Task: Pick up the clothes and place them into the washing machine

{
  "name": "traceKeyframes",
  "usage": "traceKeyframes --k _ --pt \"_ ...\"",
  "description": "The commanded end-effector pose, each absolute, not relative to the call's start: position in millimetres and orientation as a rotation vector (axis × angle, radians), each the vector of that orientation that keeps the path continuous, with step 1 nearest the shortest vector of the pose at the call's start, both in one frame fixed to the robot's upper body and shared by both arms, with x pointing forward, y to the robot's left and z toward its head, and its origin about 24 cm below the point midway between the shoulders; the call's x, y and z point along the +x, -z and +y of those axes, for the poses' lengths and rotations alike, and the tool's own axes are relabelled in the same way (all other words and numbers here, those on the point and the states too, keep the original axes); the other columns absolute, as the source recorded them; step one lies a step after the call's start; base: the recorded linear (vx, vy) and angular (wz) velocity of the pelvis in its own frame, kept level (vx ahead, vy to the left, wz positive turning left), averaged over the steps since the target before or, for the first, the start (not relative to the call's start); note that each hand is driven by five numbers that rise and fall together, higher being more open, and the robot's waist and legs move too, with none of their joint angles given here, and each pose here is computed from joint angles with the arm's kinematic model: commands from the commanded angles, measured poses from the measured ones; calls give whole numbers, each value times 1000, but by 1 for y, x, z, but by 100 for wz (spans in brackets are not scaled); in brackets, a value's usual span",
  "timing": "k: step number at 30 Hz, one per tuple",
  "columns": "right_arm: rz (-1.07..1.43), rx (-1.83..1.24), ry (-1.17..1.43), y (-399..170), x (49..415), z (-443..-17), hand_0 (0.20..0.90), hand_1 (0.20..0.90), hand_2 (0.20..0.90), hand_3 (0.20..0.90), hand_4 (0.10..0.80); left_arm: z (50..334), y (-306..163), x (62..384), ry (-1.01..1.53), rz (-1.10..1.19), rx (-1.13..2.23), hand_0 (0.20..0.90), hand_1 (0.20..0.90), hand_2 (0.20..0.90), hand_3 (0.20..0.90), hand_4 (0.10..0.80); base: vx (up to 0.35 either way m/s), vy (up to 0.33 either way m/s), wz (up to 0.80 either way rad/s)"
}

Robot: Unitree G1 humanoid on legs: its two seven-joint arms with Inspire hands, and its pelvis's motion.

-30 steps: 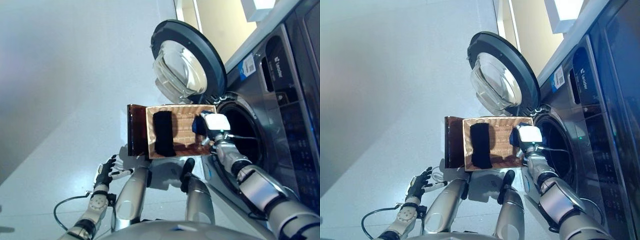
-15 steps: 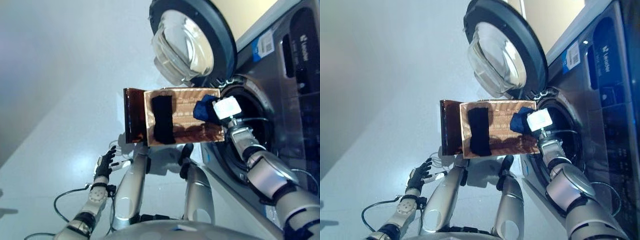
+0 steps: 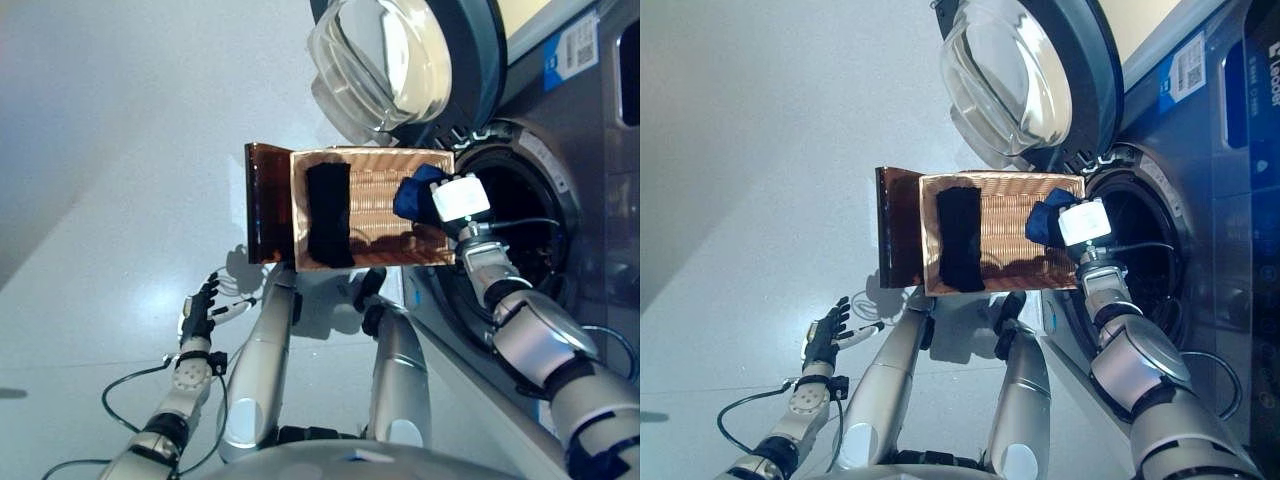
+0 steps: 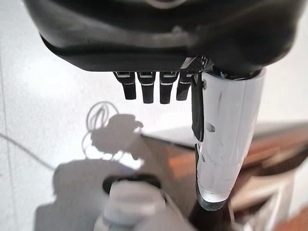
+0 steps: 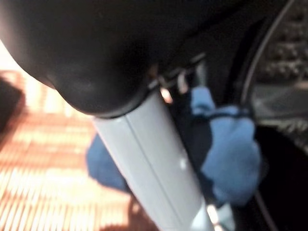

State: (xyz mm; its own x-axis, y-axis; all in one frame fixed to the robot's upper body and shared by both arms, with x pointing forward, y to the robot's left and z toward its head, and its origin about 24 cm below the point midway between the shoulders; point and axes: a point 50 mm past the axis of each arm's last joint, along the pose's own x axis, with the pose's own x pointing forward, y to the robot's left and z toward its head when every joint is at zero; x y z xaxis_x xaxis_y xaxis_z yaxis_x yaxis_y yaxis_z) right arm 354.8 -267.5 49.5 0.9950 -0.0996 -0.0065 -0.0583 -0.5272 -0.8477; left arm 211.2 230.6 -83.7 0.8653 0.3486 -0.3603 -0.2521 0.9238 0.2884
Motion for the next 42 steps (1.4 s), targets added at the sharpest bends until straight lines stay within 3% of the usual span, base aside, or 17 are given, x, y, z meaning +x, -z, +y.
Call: traceKeyframes --k 1,7,21,22,23,42 --pt "121 -2183 202 -72 351 -300 900 900 900 900 800 244 81 198 -409 376 224 900 900 900 900 800 -35 21 2" --pt "143 -2175 178 -61 343 -303 900 900 900 900 800 241 75 203 -405 332 206 900 900 900 900 800 -54 12 3" --pt "199 -2246 313 -98 344 -334 900 900 900 900 800 239 80 197 -394 356 207 900 900 900 900 800 11 17 5" --pt "189 -2252 315 -100 345 -335 529 529 529 529 535 238 78 199 -389 345 206 900 900 900 900 800 0 0 0" --pt "179 -2251 328 -103 346 -335 222 222 222 222 316 238 76 200 -389 337 209 900 900 900 900 800 29 -7 9" --pt "152 -2311 321 -105 349 -329 200 200 200 200 300 243 75 200 -390 328 244 900 900 900 900 800 14 0 3"
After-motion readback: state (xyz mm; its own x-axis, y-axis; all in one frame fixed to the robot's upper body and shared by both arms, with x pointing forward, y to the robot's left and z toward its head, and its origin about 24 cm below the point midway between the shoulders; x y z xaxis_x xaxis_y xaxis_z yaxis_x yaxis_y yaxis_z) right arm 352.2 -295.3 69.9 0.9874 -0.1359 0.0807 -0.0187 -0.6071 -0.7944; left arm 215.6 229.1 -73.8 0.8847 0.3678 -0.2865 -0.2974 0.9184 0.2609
